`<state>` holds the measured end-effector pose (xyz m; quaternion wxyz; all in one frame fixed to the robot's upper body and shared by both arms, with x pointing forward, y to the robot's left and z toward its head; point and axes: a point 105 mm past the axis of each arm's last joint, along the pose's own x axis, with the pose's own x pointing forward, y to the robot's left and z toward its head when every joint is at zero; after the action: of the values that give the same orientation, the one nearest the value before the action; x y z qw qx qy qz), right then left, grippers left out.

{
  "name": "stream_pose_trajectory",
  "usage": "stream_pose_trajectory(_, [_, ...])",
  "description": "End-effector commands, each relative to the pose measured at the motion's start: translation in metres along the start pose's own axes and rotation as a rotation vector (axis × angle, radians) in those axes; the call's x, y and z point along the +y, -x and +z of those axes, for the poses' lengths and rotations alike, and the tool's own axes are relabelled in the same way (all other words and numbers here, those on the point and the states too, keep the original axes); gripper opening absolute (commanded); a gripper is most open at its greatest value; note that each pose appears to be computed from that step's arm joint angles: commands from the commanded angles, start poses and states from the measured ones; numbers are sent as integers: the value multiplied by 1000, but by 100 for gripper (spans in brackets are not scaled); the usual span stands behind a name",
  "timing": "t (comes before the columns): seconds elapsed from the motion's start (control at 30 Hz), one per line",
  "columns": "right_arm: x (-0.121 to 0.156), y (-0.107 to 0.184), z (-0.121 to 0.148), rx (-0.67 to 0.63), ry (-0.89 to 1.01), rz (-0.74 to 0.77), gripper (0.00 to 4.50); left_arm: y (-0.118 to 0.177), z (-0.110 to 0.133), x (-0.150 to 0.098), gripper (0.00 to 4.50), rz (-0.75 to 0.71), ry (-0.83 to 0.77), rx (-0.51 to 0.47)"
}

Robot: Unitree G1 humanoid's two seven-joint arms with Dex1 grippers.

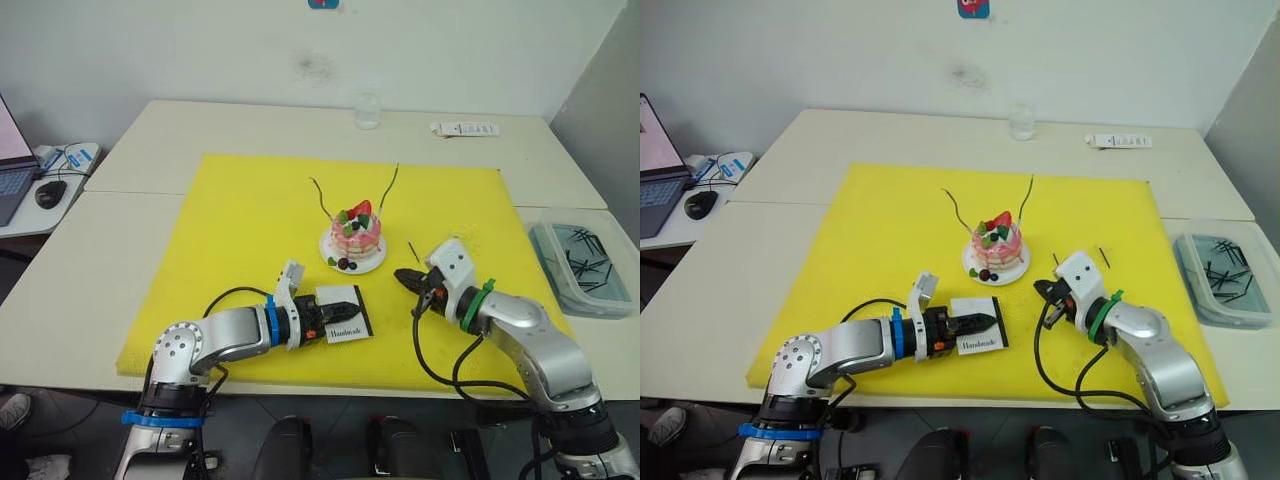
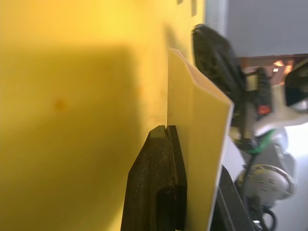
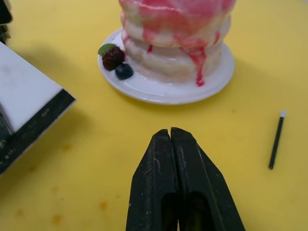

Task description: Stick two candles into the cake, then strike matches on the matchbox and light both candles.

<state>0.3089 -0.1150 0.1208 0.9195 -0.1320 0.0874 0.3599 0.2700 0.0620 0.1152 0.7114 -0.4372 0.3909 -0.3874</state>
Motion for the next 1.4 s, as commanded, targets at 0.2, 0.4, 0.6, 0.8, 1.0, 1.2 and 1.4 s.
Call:
stream_pose_trajectory(0.2, [-13, 6, 24, -102, 30, -42, 0, 19, 22, -66, 4, -378, -136, -86])
stream_pose_trajectory(0.4, [-11, 7, 27, -114, 25, -35, 0, 32, 16, -94, 4, -565, -215, -75])
stream_pose_trajectory(0.6, [-20, 7, 20, -96, 20, -115, 0, 41, 15, -106, 4, -650, -255, -91])
stream_pose_trajectory(0.8, [-42, 6, 19, -159, -4, -318, 126, 46, 10, -110, 0, -651, -301, -83])
stream_pose_trajectory(1.0, [-50, -7, 4, -144, -25, -372, 229, 55, 0, -85, 0, -462, -319, -70])
stream_pose_trajectory(1.2, [-55, -25, -6, -143, -86, -368, 229, 66, -1, -80, 0, -434, -326, -121])
stream_pose_trajectory(1.4, [-58, -40, -14, -130, -91, -351, 229, 66, -4, -80, 0, -419, -331, -125])
